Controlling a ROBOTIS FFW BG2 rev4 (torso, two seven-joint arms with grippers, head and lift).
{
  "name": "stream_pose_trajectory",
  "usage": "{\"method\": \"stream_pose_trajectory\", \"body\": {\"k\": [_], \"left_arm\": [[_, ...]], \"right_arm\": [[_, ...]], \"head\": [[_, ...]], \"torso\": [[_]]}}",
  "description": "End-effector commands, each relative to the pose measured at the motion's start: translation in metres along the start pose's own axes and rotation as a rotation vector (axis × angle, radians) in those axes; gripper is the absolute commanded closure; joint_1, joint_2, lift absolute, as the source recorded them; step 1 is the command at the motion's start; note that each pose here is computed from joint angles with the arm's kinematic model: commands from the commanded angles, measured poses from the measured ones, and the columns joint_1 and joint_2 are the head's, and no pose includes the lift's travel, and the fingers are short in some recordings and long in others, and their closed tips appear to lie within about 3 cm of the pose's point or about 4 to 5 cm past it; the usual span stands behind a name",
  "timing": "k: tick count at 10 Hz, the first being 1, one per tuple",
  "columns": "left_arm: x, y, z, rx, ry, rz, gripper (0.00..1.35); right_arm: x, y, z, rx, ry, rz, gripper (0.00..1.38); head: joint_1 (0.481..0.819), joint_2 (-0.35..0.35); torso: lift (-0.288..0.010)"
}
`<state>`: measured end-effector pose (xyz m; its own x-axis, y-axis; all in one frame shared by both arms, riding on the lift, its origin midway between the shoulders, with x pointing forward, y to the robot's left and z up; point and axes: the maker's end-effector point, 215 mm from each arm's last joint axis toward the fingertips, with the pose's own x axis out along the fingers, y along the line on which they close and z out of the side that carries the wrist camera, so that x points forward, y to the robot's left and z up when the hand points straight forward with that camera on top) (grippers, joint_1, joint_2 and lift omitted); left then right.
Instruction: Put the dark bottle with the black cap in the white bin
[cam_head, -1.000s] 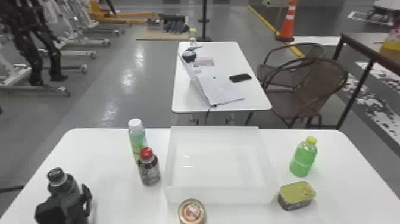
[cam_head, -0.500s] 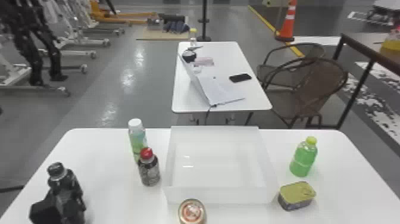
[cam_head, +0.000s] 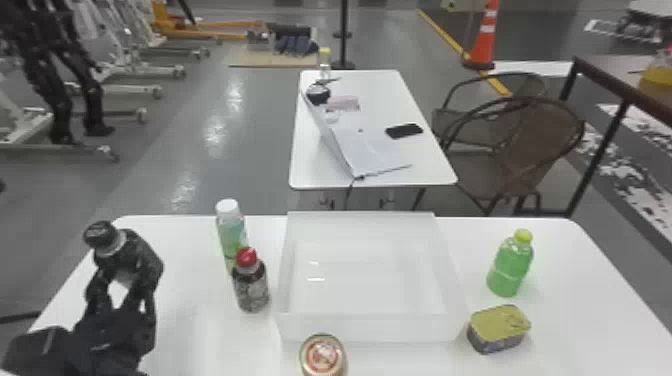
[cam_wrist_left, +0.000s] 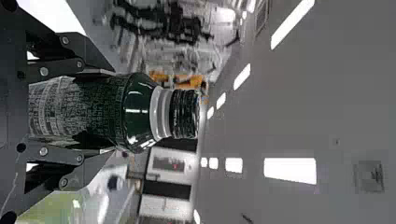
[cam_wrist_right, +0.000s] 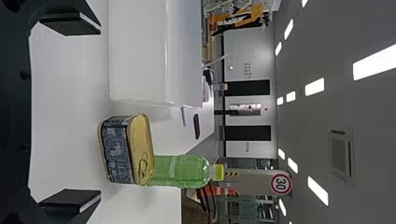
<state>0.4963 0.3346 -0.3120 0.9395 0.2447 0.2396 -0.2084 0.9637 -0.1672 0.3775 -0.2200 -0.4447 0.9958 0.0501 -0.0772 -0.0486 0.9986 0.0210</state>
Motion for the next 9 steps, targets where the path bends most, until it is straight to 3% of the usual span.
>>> {"method": "stream_pose_trajectory", "body": {"k": [1,3,5,7,9], "left_arm": [[0.009,-0.069,0.019,-0.106,0.025,-0.179,0.82],[0.018,-0.181,0.026,-0.202,0.07,-0.486,0.82],[0.012,-0.269,0.016,-0.282,0.137,-0.741,0.82],[-0.01,-0.323,-0.025,-0.352,0.268,-0.882,0.82],[-0.037,-0.346,-0.071,-0.382,0.387,-0.93,0.82]], "right_arm": [[0.001,0.0,0.0,0.001,0.0,0.001,0.07],[0.002,0.0,-0.001,0.0,0.0,0.005,0.07],[0.002,-0.001,-0.003,0.004,0.005,0.003,0.07],[0.002,-0.001,-0.004,0.008,0.006,0.001,0.07],[0.002,-0.001,-0.005,0.011,0.004,-0.001,0.07]], "head": [[0.549,0.0],[0.549,0.0],[0.549,0.0],[0.549,0.0],[0.549,0.0]], "torso": [[-0.1],[-0.1],[-0.1],[-0.1],[-0.1]]}}
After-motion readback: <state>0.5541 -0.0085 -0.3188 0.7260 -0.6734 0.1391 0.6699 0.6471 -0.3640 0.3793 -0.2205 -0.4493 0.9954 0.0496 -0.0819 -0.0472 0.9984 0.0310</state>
